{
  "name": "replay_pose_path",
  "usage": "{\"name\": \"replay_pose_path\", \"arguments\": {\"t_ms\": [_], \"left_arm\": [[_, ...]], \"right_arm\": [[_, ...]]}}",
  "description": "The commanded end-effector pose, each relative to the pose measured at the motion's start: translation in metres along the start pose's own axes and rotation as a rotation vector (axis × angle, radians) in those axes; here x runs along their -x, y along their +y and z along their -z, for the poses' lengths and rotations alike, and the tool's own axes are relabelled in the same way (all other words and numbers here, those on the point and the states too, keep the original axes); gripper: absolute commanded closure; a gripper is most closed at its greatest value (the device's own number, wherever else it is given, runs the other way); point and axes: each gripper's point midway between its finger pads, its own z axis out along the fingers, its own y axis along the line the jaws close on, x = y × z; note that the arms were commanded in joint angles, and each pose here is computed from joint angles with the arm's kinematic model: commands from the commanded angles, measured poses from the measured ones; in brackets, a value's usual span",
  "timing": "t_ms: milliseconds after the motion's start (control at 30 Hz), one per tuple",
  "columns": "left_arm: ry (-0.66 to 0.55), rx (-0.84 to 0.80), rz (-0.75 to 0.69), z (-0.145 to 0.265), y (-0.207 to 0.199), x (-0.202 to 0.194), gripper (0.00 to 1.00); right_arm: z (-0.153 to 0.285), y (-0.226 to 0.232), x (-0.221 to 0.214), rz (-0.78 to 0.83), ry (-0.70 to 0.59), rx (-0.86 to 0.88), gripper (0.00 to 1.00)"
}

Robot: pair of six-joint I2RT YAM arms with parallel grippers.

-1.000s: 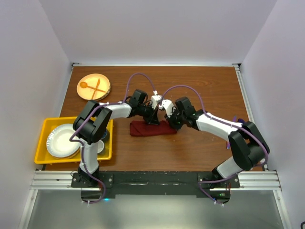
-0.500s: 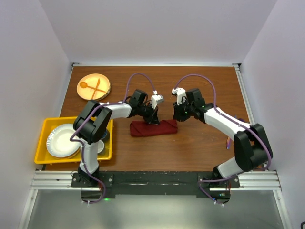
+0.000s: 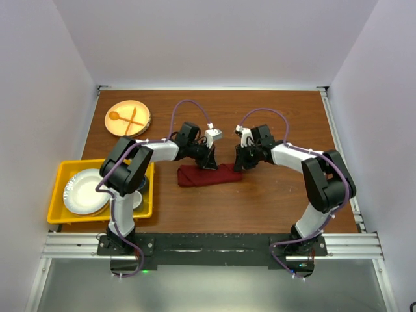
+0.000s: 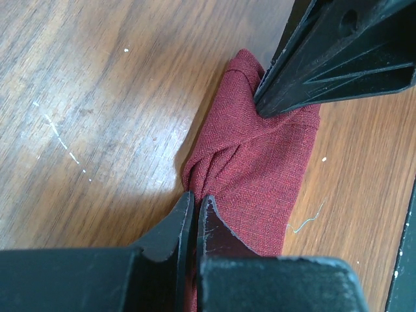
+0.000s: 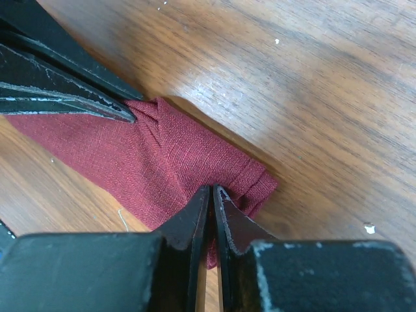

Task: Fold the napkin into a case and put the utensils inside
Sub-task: Stuff the top corner of the smaller-rectangle-folded napkin into the folded napkin.

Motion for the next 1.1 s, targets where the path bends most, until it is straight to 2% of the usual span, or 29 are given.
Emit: {"name": "replay_pose_path", "arguments": {"t_ms": [0, 100, 200, 467, 600, 833, 1067], "left_arm": [[0.136, 0.084, 0.131, -0.005, 0.023, -0.058, 1.0], [0.141, 0.075, 0.151, -0.006, 0.022, -0.061, 1.0], [0.136, 0.078, 0.164, -0.004, 0.022, -0.064, 1.0], [0.116, 0.087, 0.172, 0.0, 0.02, -0.064, 1.0], [0.119, 0.089, 0.186, 0.0, 0.02, -0.066, 1.0], [0.121, 0.09, 0.209, 0.0, 0.022, -0.068, 1.0], [0.134, 0.092, 0.242, -0.003, 0.024, -0.074, 1.0]], "right_arm": [[-0.01, -0.001, -0.005, -0.042, 0.049, 0.007, 0.89], [-0.012, -0.003, -0.01, -0.097, 0.081, 0.026, 0.84], [-0.005, 0.002, 0.001, -0.169, 0.056, 0.101, 0.78], [0.043, 0.035, 0.064, -0.173, -0.11, 0.282, 0.69], [0.042, 0.042, 0.076, -0.264, -0.142, 0.323, 0.69], [0.006, 0.021, 0.048, -0.431, -0.075, 0.281, 0.69], [-0.028, -0.003, -0.015, -0.567, 0.081, 0.194, 0.69]]}}
